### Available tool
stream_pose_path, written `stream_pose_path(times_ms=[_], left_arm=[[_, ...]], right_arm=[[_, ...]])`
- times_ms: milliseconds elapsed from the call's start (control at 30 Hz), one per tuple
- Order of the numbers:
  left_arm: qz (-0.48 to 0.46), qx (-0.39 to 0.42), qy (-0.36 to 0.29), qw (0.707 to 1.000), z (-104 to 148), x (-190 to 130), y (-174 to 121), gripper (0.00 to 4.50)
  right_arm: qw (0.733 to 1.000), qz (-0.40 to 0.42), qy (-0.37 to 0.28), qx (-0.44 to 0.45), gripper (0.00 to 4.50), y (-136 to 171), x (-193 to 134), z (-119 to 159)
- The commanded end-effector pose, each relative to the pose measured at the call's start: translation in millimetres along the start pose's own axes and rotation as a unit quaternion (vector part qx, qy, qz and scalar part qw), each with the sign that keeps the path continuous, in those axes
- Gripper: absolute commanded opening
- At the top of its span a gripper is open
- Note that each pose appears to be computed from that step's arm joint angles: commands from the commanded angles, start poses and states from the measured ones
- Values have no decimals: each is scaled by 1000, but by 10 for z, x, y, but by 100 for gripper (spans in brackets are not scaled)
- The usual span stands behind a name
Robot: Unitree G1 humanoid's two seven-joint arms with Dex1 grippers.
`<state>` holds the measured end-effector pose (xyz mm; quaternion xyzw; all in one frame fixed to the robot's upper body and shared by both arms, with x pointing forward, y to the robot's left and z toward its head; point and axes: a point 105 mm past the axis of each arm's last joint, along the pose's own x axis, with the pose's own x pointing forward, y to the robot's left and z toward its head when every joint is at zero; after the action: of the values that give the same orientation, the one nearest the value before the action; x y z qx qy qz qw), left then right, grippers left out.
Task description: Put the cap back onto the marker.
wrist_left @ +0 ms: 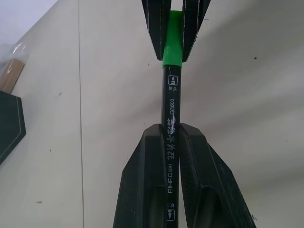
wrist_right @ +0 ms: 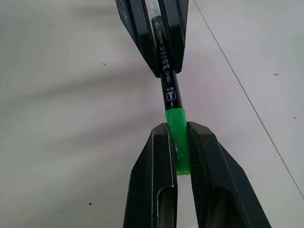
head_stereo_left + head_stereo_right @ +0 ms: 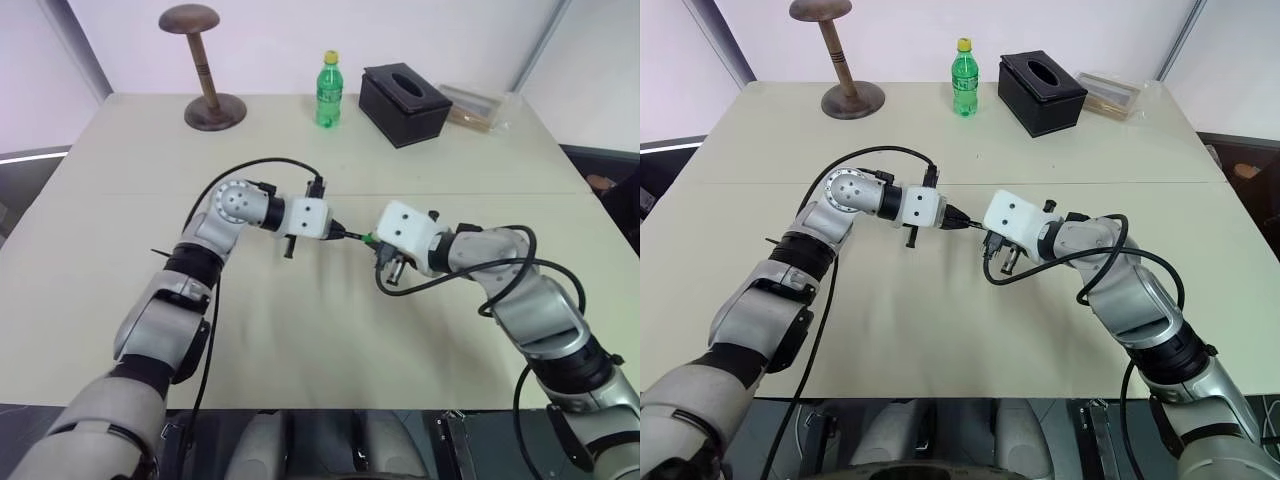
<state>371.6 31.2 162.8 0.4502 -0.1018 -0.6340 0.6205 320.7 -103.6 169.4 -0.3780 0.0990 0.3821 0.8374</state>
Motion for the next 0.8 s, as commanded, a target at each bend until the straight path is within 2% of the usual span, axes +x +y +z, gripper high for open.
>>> stream_pose_path(times_ms=[33,67,100,167,267,500,700,800], left_arm=[[20,61,-98,993,530,162,154,0],[20,61,-98,993,527,158,152,0],[20,61,-98,993,525,155,150,0],[17,58,-95,994,506,126,128,0],[16,48,-83,995,432,43,90,0],[23,10,-23,999,119,-263,-43,0],[60,-23,19,998,-17,-424,-29,0],[83,-99,18,991,-25,-482,-62,0]], right_arm=[[999,-11,-40,-22,46,-2,-17,188],[999,-11,-39,-22,96,-2,-17,183],[999,-10,-38,-22,128,-1,-17,180],[999,-13,-31,-27,241,-4,-26,146],[999,-14,-20,-29,387,-8,-79,86],[998,-52,16,6,387,-69,-460,-169],[997,-74,15,33,387,-63,-592,-206],[996,-71,8,51,387,17,-591,-199]])
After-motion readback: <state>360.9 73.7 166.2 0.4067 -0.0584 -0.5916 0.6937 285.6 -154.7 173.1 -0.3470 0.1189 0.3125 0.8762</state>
